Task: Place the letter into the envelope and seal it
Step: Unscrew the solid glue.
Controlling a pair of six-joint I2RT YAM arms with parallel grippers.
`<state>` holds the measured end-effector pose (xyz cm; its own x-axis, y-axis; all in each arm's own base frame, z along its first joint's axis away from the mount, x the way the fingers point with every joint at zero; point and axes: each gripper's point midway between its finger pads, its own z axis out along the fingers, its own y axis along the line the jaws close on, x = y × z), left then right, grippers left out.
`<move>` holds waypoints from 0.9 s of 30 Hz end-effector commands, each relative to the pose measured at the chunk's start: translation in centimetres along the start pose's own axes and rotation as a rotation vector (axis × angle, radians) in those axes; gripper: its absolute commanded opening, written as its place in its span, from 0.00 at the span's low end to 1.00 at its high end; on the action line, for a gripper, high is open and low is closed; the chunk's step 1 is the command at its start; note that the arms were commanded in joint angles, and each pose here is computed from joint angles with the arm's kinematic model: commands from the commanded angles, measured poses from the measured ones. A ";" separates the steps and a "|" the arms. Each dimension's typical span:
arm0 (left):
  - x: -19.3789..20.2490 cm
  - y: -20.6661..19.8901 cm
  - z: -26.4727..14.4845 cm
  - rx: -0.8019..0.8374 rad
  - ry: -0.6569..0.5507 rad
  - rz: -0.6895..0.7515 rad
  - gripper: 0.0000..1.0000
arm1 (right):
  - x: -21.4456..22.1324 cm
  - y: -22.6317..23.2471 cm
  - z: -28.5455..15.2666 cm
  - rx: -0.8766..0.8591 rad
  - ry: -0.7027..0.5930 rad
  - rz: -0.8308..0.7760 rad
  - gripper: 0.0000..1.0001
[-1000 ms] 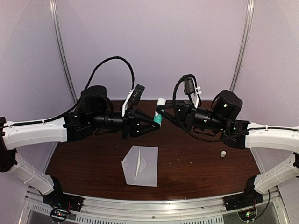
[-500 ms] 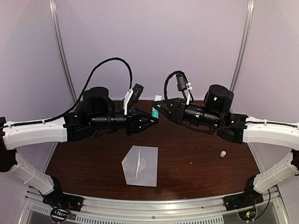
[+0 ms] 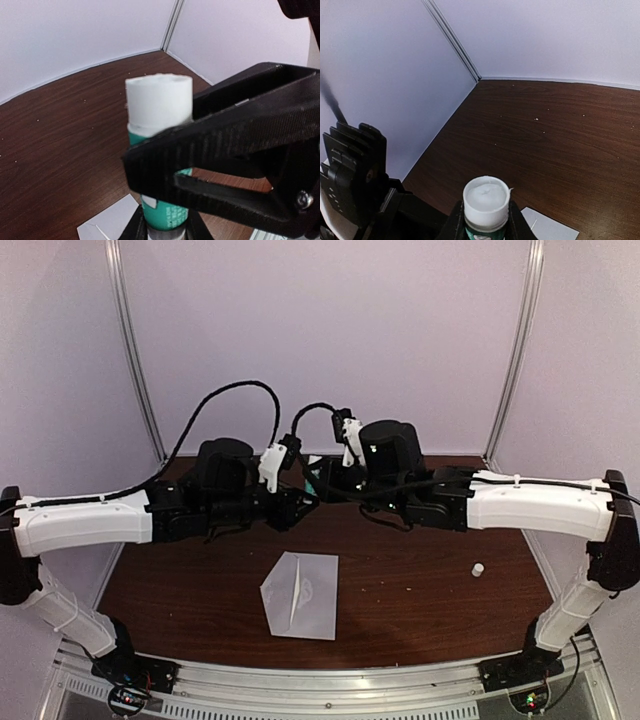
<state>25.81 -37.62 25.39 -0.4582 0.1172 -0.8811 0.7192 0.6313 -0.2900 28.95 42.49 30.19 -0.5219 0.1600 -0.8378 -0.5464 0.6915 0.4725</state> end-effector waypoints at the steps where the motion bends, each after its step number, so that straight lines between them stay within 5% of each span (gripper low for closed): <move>1: -2.2 0.3 0.1 -0.028 -0.068 -0.010 0.00 | 0.7 1.1 0.0 0.014 0.029 0.022 0.00; 5: -2.2 -0.1 -0.1 -0.008 -0.068 -0.019 0.00 | 0.1 1.2 -0.9 0.005 0.003 0.020 0.07; 11: -2.2 -0.9 -0.2 0.054 -0.064 -0.031 0.00 | -0.9 1.3 -3.4 -0.045 -0.053 0.000 0.61; 14: -2.5 -0.9 -0.5 0.086 -0.074 -0.048 0.00 | -1.3 1.2 -4.7 -0.066 -0.071 -0.016 0.77; 27: -3.7 -5.0 -3.0 0.400 -0.108 0.023 0.00 | -2.6 1.9 -11.1 -0.473 -0.156 -0.027 0.97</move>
<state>24.91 -38.29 27.65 -0.4776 0.0635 -0.8763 0.7937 0.4588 -0.3993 24.89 35.31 33.33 -0.4540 0.2584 -0.8527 -0.6734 0.5272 0.5182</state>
